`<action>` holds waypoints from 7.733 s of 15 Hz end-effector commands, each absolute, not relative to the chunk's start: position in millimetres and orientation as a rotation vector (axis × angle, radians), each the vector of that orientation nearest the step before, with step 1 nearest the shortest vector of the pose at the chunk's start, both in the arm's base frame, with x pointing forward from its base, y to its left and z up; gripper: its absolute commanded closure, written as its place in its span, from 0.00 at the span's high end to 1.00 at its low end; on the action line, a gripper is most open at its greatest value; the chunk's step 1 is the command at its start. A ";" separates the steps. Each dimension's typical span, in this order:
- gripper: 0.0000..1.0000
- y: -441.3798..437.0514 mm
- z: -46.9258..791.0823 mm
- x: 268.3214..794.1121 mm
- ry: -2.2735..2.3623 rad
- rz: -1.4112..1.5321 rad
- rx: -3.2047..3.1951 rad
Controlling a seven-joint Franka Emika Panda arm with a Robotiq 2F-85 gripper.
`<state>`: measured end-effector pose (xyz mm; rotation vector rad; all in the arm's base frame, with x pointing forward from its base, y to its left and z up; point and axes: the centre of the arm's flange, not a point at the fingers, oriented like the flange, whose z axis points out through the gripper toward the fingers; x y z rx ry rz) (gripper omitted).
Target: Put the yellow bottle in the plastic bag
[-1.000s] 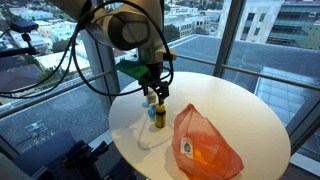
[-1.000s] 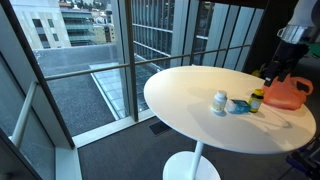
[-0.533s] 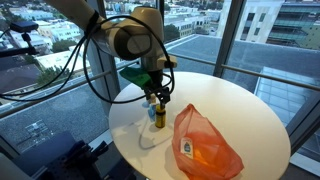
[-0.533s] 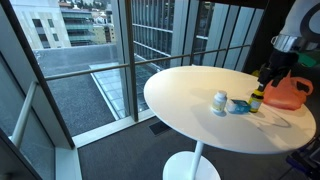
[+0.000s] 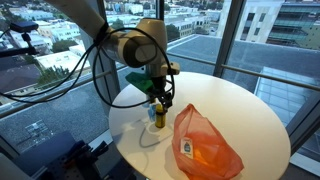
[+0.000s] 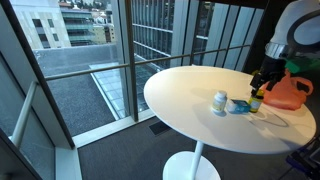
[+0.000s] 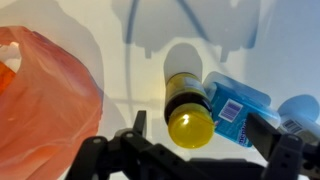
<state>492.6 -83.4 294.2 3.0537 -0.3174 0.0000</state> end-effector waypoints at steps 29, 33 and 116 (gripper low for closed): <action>0.20 -127.2 478.0 454.1 -0.485 0.293 2.949; 0.20 -149.8 507.1 442.4 -0.569 0.370 2.922; 1.00 -237.8 329.8 481.5 -0.697 0.051 2.919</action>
